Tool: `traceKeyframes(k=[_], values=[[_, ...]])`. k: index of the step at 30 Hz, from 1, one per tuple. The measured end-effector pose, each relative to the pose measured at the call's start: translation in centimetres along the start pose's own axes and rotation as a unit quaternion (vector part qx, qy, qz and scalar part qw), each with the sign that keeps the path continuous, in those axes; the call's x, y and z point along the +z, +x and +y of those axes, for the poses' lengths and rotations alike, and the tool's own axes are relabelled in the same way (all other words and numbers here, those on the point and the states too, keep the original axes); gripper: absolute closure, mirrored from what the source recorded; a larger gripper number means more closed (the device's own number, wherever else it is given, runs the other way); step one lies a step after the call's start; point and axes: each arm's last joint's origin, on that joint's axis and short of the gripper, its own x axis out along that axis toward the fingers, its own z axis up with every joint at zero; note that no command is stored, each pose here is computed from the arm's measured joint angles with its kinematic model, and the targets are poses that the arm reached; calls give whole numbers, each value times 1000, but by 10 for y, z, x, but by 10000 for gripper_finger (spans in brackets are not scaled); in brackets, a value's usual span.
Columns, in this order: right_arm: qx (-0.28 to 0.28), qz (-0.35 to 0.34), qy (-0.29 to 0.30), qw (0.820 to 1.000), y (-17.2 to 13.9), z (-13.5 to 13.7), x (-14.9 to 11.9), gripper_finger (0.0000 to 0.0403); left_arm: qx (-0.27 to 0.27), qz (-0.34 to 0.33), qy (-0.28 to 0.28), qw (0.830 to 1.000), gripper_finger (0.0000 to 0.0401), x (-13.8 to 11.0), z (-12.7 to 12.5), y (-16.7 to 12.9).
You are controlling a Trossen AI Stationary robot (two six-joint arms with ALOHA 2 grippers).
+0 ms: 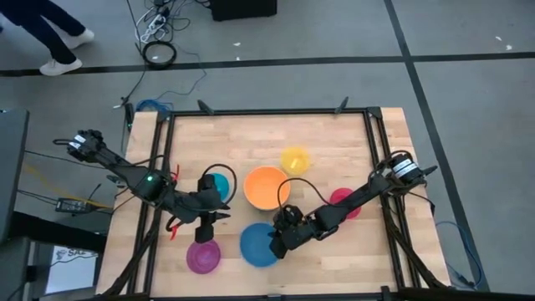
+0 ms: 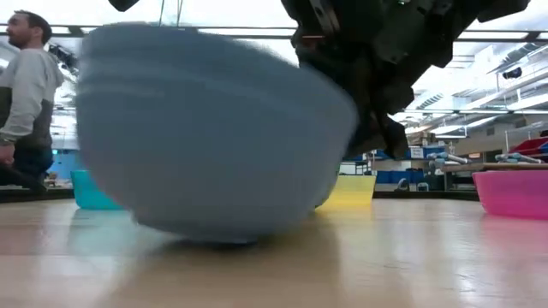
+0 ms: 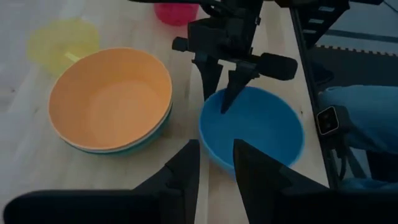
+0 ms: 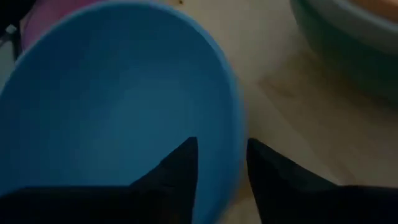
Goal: Nest bowls inside each other
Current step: Stack the blue bowl on top of the orange bowl
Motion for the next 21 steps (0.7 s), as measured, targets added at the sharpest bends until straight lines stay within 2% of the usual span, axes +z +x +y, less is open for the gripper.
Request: traceKeyframes(k=[5,6,11,15,18,21], values=[[8,-2,-17,1000,-2,2,2,381,0,0,2,1000,296,0,0,0],[12,-2,-23,1000,-3,2,2,391,0,0,2,1000,296,0,0,0],[24,-15,-35,999,-17,8,9,400,1,1,3,1000,296,0,0,0],[39,-76,-50,995,-51,18,27,401,5,-3,4,1000,296,0,0,0],[18,-130,-65,989,-75,16,47,402,12,-13,10,1000,296,1,0,0],[-32,-160,-73,984,-82,-1,73,402,8,-33,19,999,296,5,-1,0]])
